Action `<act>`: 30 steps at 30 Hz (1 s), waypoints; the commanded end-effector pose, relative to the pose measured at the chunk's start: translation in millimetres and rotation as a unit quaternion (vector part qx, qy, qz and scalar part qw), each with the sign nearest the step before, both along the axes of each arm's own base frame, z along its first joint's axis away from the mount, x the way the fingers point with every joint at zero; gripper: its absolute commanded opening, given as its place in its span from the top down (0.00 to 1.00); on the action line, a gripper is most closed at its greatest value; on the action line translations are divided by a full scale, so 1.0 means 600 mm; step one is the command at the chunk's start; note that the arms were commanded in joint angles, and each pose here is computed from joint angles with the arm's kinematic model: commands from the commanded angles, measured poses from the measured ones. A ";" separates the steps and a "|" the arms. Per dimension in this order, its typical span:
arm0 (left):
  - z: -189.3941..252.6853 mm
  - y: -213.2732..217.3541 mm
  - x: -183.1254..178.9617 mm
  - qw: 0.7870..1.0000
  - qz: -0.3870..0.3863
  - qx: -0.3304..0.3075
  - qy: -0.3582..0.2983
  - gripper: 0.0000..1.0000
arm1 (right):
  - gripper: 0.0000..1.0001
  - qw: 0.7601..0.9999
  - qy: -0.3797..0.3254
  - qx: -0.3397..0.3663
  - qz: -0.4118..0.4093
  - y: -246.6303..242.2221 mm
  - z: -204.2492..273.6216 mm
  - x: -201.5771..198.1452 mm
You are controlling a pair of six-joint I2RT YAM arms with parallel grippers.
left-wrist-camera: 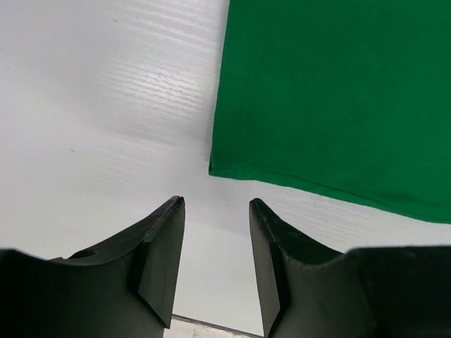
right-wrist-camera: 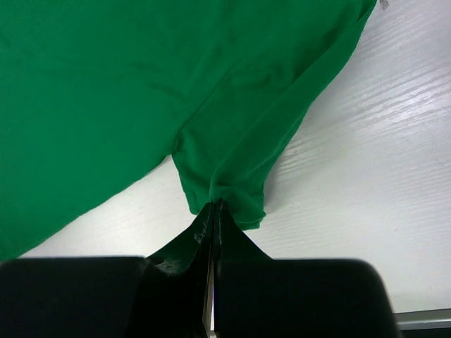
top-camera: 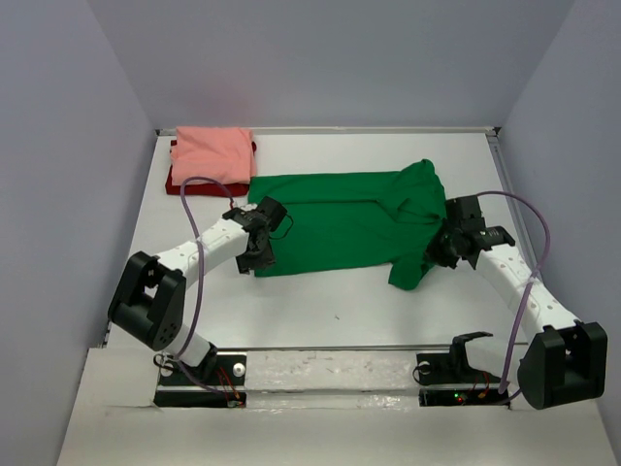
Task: Fold and stack the t-shirts
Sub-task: Grap the side of the flattened tshirt closest away from the robot with both arms
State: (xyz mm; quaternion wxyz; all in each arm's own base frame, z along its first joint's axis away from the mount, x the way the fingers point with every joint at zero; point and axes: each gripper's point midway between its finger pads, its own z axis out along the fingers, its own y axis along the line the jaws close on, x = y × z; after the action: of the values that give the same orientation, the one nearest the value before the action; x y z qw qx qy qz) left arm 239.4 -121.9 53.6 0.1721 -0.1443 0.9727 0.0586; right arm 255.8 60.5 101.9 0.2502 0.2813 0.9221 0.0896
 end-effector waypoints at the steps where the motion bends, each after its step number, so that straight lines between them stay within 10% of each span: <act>1: 0.020 -0.001 0.013 1.000 0.004 0.002 -0.022 0.48 | 1.00 1.000 -0.023 0.004 0.011 0.006 0.013 0.015; 30: -0.055 -0.004 0.007 0.999 -0.001 0.015 0.041 0.53 | 1.00 1.000 -0.019 0.018 0.010 0.012 0.024 0.008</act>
State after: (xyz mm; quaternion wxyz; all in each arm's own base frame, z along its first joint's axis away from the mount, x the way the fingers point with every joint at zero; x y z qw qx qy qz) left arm 245.4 -129.7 20.0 0.1379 -0.1359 0.9789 0.0647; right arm 253.3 63.1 105.8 0.2509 0.2780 0.9219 0.0991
